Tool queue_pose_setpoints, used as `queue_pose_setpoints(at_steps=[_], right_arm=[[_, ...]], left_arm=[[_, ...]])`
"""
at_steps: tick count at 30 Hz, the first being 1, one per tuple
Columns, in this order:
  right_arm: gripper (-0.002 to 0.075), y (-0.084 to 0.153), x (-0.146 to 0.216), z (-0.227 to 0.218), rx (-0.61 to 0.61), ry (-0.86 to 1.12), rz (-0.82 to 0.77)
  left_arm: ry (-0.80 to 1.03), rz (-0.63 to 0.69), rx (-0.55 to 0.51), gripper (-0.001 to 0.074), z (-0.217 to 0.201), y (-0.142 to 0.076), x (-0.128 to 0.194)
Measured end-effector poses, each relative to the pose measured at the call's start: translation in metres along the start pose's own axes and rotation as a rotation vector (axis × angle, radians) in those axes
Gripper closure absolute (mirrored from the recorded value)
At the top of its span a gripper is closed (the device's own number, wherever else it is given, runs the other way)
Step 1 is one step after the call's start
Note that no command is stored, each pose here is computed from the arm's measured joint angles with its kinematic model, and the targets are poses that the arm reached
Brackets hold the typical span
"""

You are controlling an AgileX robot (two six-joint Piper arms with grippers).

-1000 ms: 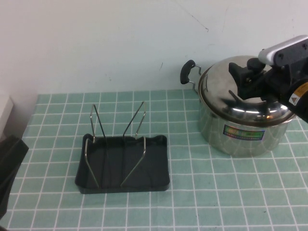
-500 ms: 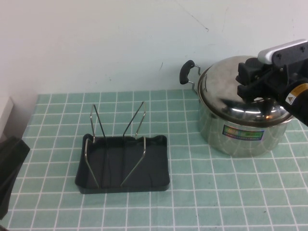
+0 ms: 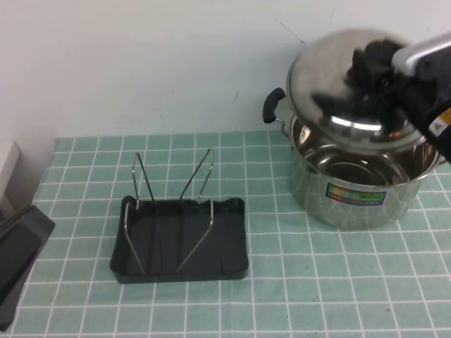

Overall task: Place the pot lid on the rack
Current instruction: Open the pot, then hand over the pot lid

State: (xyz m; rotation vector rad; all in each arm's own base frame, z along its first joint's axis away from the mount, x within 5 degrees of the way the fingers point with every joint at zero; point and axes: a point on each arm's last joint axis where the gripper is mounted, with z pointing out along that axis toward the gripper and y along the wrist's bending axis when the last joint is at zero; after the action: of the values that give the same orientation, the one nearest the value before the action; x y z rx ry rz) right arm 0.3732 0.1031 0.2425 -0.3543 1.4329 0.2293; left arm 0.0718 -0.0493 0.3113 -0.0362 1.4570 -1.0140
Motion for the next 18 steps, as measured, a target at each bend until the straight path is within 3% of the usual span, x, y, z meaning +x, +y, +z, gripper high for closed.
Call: queue_pose_setpoints(at_steps=[5, 8, 13, 18], right_arm=[[0.0379, 0.002, -0.051, -0.013, -0.033, -0.158, -0.024], [0.0379, 0.018, -0.085, -0.026, -0.137, -0.245, -0.038], [0.0379, 0.077, -0.124, -0.051, -0.437, -0.347, -0.061], [0.0379, 0.145, -0.135, -0.074, -0.71, -0.368, -0.038]], left_arm=[[0.004, -0.217, 0.006, 0.0602, 0.0, -0.001, 0.0], [0.006, -0.308, 0.007, 0.0454, 0.0, -0.001, 0.0], [0.009, -0.421, 0.009, 0.0141, 0.0, -0.001, 0.001], [0.011, -0.521, 0.008, 0.0055, 0.0, -0.001, 0.001]])
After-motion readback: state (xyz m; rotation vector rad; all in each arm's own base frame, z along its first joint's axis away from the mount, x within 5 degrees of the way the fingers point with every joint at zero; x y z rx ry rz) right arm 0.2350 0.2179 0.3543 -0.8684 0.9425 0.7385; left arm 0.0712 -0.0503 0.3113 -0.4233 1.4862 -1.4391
